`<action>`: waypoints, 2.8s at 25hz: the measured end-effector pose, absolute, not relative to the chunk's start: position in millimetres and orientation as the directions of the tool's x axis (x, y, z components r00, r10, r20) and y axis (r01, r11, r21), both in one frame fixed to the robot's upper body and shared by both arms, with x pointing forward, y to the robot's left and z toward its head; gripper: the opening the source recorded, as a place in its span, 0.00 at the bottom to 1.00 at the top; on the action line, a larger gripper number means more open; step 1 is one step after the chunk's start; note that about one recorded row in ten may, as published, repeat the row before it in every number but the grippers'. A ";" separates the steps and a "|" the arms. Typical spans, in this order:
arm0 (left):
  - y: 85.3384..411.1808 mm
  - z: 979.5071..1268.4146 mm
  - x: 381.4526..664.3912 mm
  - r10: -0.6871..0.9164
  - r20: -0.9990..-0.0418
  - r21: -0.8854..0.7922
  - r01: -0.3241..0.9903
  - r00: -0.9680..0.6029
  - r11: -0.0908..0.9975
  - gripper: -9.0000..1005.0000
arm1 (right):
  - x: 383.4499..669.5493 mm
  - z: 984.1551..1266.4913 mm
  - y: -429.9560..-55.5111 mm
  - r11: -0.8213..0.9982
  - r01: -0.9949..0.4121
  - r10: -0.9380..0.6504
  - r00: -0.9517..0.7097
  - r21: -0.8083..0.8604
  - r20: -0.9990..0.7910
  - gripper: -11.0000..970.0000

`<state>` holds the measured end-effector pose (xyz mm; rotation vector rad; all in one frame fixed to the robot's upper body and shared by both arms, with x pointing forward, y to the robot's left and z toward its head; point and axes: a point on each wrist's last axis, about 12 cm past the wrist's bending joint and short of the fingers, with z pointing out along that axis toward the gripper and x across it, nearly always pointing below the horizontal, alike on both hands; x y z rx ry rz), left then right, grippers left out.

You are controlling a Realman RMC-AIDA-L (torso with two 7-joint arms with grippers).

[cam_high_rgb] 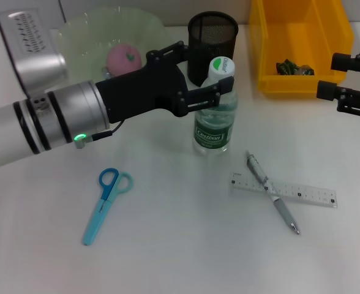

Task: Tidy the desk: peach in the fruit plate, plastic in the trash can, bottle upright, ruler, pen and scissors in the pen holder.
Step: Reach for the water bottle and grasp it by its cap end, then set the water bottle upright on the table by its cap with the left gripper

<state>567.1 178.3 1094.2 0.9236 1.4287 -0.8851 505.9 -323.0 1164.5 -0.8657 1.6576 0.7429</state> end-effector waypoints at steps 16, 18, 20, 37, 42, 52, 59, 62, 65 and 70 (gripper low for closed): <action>158.3 1087.2 578.9 0.120 -0.990 -0.011 0.903 -0.068 0.429 0.80 | 505.3 1162.1 -321.8 0.531 -0.845 -0.159 -0.172 0.062 -0.972 0.64; 158.3 1086.9 579.5 0.117 -0.990 -0.016 0.899 -0.074 0.437 0.80 | 505.3 1162.1 -321.9 0.531 -0.845 -0.159 -0.172 0.063 -0.972 0.64; 159.0 1085.5 580.8 0.120 -0.989 -0.022 0.893 -0.085 0.450 0.80 | 505.5 1162.3 -321.8 0.531 -0.845 -0.159 -0.171 0.062 -0.972 0.64; 157.9 1084.4 580.3 0.124 -0.990 -0.009 0.894 -0.072 0.448 0.44 | 504.3 1158.8 -324.6 0.541 -0.837 -0.141 -0.186 0.082 -0.972 0.64; 158.5 1085.2 579.8 0.115 -0.991 -0.013 0.894 -0.072 0.447 0.44 | 504.7 1158.9 -325.9 0.545 -0.834 -0.136 -0.186 0.083 -0.973 0.64; 173.9 1095.4 577.8 0.045 -0.998 -0.014 0.864 -0.042 0.503 0.44 | 503.7 1153.4 -335.2 0.581 -0.807 -0.093 -0.193 0.105 -0.977 0.64; 208.6 1095.1 574.1 -0.005 -0.999 -0.031 0.790 -0.036 0.612 0.44 | 504.5 1149.7 -337.0 0.589 -0.801 -0.063 -0.176 0.105 -0.982 0.64; 224.8 1093.4 570.5 -0.019 -0.999 -0.038 0.753 -0.034 0.657 0.44 | 507.2 1147.7 -334.9 0.584 -0.803 -0.051 -0.183 0.119 -0.982 0.64; 236.3 1091.4 567.8 -0.027 -0.999 -0.045 0.724 -0.036 0.688 0.44 | 509.4 1146.8 -333.7 0.581 -0.805 -0.050 -0.179 0.117 -0.983 0.64; 246.6 1088.5 564.8 -0.033 -0.999 -0.054 0.697 -0.043 0.715 0.44 | 511.4 1147.6 -332.1 0.578 -0.808 -0.049 -0.173 0.113 -0.984 0.64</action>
